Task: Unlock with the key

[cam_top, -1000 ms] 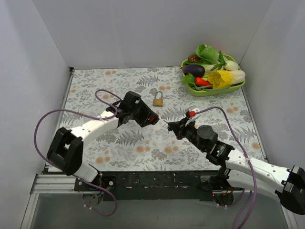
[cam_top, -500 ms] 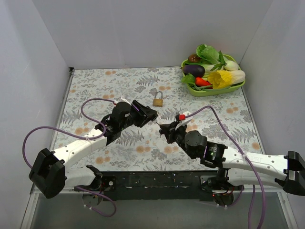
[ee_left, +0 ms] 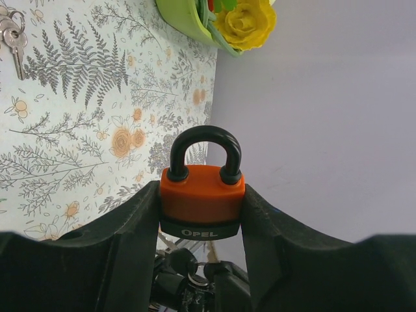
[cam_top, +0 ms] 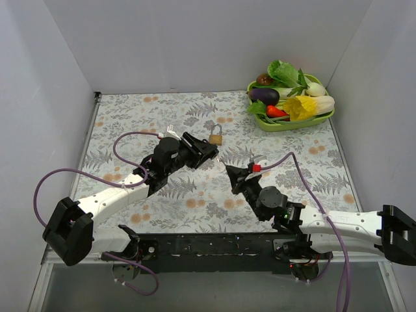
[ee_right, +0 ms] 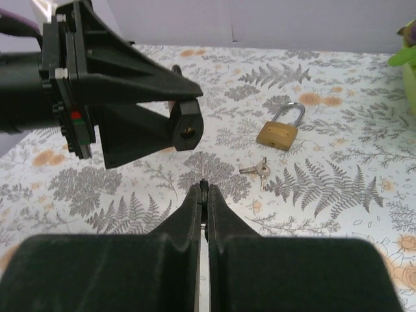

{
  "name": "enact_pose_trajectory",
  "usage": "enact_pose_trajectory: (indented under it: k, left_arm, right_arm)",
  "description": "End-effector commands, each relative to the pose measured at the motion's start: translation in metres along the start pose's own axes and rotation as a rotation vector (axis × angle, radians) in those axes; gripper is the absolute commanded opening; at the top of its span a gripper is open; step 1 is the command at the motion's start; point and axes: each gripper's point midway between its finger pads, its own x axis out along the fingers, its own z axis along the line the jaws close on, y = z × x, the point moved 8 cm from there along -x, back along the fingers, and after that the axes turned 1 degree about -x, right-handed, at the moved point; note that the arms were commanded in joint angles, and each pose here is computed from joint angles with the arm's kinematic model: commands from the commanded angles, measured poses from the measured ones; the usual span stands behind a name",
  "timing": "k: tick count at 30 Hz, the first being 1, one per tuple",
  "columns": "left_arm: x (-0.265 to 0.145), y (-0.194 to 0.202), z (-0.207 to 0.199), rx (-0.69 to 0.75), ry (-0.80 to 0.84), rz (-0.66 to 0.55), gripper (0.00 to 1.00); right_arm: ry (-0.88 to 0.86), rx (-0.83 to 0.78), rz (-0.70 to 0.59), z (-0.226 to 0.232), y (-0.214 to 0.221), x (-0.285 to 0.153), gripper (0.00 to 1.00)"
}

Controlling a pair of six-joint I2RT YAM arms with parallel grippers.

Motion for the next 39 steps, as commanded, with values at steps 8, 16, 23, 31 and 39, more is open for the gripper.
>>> enact_pose_trajectory:
  k: [8,16,23,31,39]
  left_arm:
    - [-0.008,-0.027,-0.067,-1.106,0.115,0.053,0.00]
    - [-0.008,-0.029,-0.069,-1.126,0.134,0.055,0.00]
    - [-0.007,-0.028,-0.068,-1.133,0.130,0.066,0.00]
    - [-0.008,-0.028,-0.070,-1.136,0.138,0.071,0.00]
    - [-0.011,-0.028,-0.072,-1.128,0.142,0.074,0.00]
  right_arm:
    - [-0.003,0.132,-0.169,-0.005,-0.028,0.019,0.01]
    - [-0.054,0.162,-0.136,0.001,-0.019,0.022,0.01]
    - [-0.074,0.173,-0.130,0.004,-0.016,0.023,0.01]
    - [-0.060,0.152,-0.126,0.004,-0.013,0.026,0.01]
    - [-0.030,0.114,-0.146,0.001,-0.014,0.031,0.01]
